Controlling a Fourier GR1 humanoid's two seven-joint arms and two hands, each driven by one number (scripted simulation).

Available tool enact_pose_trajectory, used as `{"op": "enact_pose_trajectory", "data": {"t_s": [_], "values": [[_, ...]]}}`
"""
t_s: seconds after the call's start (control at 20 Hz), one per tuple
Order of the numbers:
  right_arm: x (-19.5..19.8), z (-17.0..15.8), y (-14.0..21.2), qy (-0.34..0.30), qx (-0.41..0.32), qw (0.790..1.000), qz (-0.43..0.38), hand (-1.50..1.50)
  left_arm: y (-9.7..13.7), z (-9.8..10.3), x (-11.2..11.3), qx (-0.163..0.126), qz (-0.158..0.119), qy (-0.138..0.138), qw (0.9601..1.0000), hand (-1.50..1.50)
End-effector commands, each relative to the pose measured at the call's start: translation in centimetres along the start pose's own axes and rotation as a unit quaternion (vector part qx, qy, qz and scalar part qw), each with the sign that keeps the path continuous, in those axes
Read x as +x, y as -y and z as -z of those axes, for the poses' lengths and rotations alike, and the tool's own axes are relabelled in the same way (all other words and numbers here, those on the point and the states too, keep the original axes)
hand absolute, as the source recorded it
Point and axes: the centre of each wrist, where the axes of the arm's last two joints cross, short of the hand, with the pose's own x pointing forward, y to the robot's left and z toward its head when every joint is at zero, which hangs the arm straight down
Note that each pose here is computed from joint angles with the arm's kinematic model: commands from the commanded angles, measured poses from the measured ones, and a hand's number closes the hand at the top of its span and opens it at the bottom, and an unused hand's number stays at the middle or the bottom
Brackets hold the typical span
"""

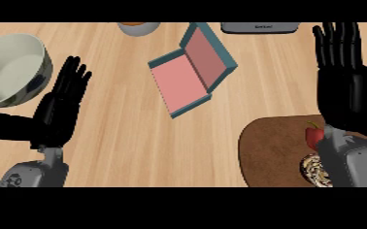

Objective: Pick the cupcake from the cutting board and place it in the cardboard box

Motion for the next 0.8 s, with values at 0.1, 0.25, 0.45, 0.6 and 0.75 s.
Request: {"op": "enact_pose_trajectory", "data": {"t_s": [0.1, 0.25, 0.45, 0.6, 0.75], "values": [[-1.6, -6.6, 8.9, -0.091, -0.184, 0.977, -0.057, 1.50, -1.1, -0.5, -0.1, 0.052, 0.019, -0.015, 0.9983, 0.00], [-2.0, -12.2, 15.8, -0.164, -0.338, 0.918, -0.130, 1.50, -4.7, -1.7, -0.6, 0.109, 0.047, -0.027, 0.9926, 0.00], [-1.7, -21.4, 20.8, -0.283, -0.358, 0.838, -0.299, -1.50, -3.5, -1.7, -0.6, 0.081, 0.026, -0.050, 0.9951, 0.00], [0.6, -25.2, 22.4, -0.231, -0.314, 0.849, -0.356, -1.50, -3.0, -1.2, -1.3, 0.065, 0.025, -0.056, 0.9960, 0.00], [3.4, -25.7, 22.4, -0.239, -0.249, 0.865, -0.365, -1.50, -1.3, -3.1, -0.6, 0.048, 0.033, -0.056, 0.9967, 0.00]]}}
